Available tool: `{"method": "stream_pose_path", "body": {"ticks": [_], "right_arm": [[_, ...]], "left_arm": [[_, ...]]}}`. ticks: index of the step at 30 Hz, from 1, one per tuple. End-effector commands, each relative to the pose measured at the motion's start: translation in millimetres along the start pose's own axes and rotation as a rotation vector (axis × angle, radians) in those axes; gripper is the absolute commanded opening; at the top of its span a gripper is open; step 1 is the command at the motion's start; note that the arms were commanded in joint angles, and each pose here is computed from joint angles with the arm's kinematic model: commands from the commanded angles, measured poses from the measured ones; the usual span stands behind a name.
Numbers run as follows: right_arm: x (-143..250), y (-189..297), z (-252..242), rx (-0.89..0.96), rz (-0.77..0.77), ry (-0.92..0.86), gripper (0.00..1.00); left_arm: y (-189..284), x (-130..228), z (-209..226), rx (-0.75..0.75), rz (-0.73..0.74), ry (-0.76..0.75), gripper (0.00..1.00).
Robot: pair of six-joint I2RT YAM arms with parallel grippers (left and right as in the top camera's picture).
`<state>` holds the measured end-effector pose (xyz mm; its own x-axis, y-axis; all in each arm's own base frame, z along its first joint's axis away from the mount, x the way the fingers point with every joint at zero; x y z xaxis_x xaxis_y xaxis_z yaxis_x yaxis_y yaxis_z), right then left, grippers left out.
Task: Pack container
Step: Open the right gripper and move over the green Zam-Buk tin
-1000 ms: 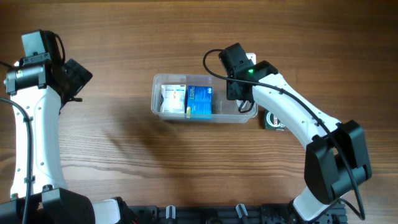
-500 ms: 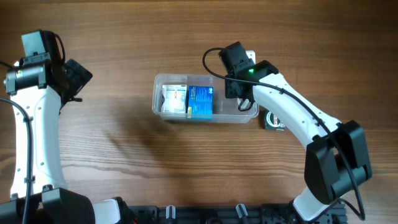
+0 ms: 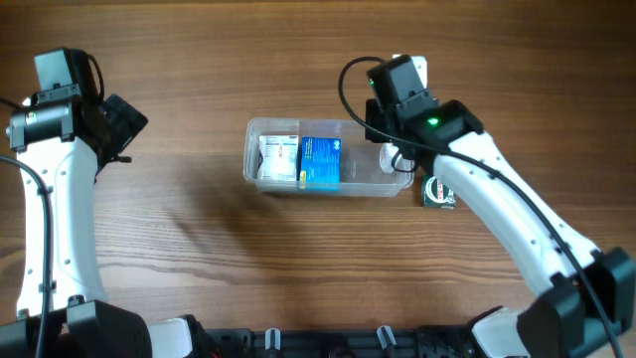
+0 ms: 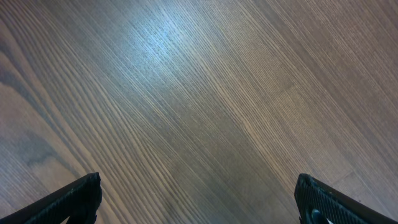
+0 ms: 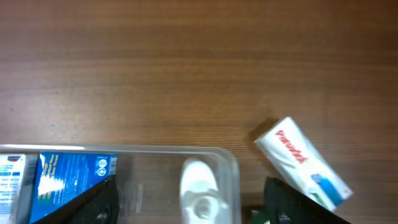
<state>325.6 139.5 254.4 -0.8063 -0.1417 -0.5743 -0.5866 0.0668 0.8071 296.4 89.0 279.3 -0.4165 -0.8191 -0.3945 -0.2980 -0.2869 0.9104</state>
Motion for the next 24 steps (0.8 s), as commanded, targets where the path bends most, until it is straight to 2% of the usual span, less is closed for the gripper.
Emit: {"method": "stream_pose_path", "body": {"ticks": [1,7,10,11,14,19,24], "right_arm": [[-10.0,24.0,-35.5,0.046,-0.045,-0.077,0.75],[5.4,20.9,-84.6,0.050,0.098,-0.152,0.73],[17.6,15.7,-94.3,0.067,0.169,-0.172,0.67],[22.3,13.3,-94.6,0.067,0.191,-0.173,0.59],[41.2,-1.1,-86.9,-0.003,0.259,-0.172,0.04],[66.2,-21.9,-78.2,-0.061,0.320,-0.217,0.04],[77.5,-35.3,-68.4,-0.167,0.319,-0.215,0.04]], "left_arm": [[7.1,-3.4,0.6,0.018,-0.017,0.009,1.00],[7.1,-3.4,0.6,0.018,-0.017,0.009,1.00],[7.1,-3.4,0.6,0.018,-0.017,0.009,1.00],[7.1,-3.4,0.6,0.018,-0.017,0.009,1.00],[7.1,-3.4,0.6,0.018,-0.017,0.009,1.00],[7.1,-3.4,0.6,0.018,-0.017,0.009,1.00],[7.1,-3.4,0.6,0.018,-0.017,0.009,1.00]]}}
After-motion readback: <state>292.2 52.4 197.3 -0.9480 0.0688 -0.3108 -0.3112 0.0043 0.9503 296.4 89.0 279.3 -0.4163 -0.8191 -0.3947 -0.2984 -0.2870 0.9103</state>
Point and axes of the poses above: each gripper's point midway between its finger pads, its own y axis back along the fingers, its own z axis along the line the jaws close on, x = y × z, the point moved 10 cm from there along y, back along the fingers, and after that the axes turned 8 degrees about y, right-handed, at the moved point
